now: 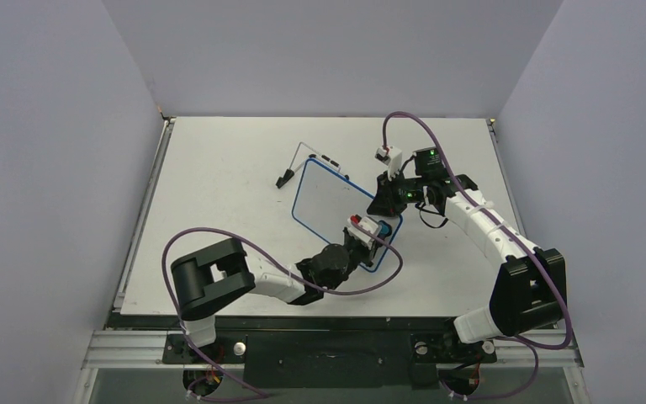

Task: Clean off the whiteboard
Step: Erase the whiteboard at the center of the board.

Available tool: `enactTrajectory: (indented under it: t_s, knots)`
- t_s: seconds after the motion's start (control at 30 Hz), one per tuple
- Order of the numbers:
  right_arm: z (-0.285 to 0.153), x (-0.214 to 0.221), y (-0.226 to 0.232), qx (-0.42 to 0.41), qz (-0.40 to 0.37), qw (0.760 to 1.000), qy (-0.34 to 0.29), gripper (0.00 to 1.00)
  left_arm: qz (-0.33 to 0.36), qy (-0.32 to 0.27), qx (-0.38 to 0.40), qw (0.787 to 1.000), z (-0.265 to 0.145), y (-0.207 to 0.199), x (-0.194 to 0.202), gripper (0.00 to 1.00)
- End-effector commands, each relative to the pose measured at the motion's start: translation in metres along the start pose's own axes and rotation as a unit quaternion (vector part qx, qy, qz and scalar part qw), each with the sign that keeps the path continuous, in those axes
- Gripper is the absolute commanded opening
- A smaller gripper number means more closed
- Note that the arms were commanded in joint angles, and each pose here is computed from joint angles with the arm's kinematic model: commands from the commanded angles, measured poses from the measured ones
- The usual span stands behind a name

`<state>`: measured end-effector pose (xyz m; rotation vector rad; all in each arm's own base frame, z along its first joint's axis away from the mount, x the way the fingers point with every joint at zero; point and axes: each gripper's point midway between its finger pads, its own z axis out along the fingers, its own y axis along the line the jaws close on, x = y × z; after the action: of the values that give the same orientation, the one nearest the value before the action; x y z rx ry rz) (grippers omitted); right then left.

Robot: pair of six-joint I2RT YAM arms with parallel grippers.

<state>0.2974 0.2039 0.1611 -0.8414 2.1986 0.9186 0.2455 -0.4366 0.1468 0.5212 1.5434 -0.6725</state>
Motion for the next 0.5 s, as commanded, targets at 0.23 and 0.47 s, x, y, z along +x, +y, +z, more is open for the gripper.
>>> enactTrajectory:
  t_s: [0.23, 0.47]
  knots:
    - [0.006, 0.011, 0.017, -0.033, -0.011, 0.999, 0.019, 0.0, 0.039, 0.123, -0.001, 0.992, -0.028, -0.009, 0.099, 0.0]
    - [0.006, 0.01, 0.017, -0.033, -0.012, 0.999, 0.018, 0.0, 0.005, 0.137, -0.031, 0.99, -0.055, 0.018, 0.115, 0.0]
